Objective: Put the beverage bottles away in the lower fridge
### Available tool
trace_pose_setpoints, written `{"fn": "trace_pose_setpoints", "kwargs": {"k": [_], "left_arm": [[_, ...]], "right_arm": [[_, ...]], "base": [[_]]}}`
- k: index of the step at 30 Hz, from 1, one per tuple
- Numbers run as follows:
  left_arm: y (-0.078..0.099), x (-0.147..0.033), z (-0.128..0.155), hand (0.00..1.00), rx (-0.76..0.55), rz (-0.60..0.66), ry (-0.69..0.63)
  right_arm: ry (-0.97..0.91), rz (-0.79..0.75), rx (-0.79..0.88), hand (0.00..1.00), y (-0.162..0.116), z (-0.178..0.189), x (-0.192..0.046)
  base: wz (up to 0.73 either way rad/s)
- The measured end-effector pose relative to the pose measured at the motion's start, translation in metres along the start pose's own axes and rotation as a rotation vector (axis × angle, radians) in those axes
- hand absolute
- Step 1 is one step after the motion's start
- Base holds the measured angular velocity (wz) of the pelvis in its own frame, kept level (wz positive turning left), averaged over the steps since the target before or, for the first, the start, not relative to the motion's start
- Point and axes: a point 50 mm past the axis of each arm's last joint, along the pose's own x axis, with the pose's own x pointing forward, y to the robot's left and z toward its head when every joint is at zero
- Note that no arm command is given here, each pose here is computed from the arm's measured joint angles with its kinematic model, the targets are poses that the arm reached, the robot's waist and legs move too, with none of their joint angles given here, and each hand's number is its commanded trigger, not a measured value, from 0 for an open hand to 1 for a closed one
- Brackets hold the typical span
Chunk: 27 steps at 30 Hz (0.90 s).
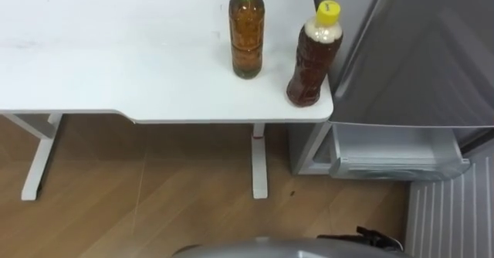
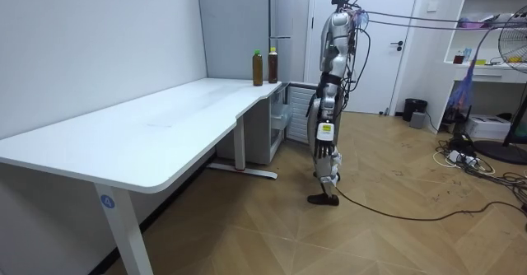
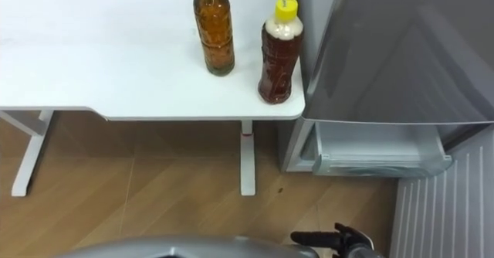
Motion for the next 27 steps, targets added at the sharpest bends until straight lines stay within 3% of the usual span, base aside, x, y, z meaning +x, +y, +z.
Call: {"fn": "trace_pose_setpoints", "kwargs": {"k": [8, 15, 19, 24, 27], "left_arm": [[0.01, -0.001, 0.01, 0.0, -0.484, 0.072, -0.02], [0.016, -0.004, 0.023, 0.0, -0.605, 0.154, -0.065], [0.024, -0.009, 0.04, 0.0, -0.77, 0.191, -0.114], [0.044, -0.025, 0.073, 0.0, -0.916, 0.242, -0.262], [0.058, -0.043, 0.107, 0.0, -1.005, 0.242, -0.407]], "right_arm": [[0.026, -0.01, 0.053, 0.0, -0.007, -0.003, -0.001], [0.03, -0.011, 0.05, 0.0, -0.009, -0.006, -0.002], [0.036, -0.018, 0.037, 0.0, -0.012, -0.006, -0.002], [0.029, -0.045, 0.014, 0.0, -0.02, -0.005, -0.004], [0.029, -0.058, -0.016, 0.0, -0.026, -0.004, -0.005]], "base": [[0.0], [0.06], [0.01], [0.02], [0.08]]}}
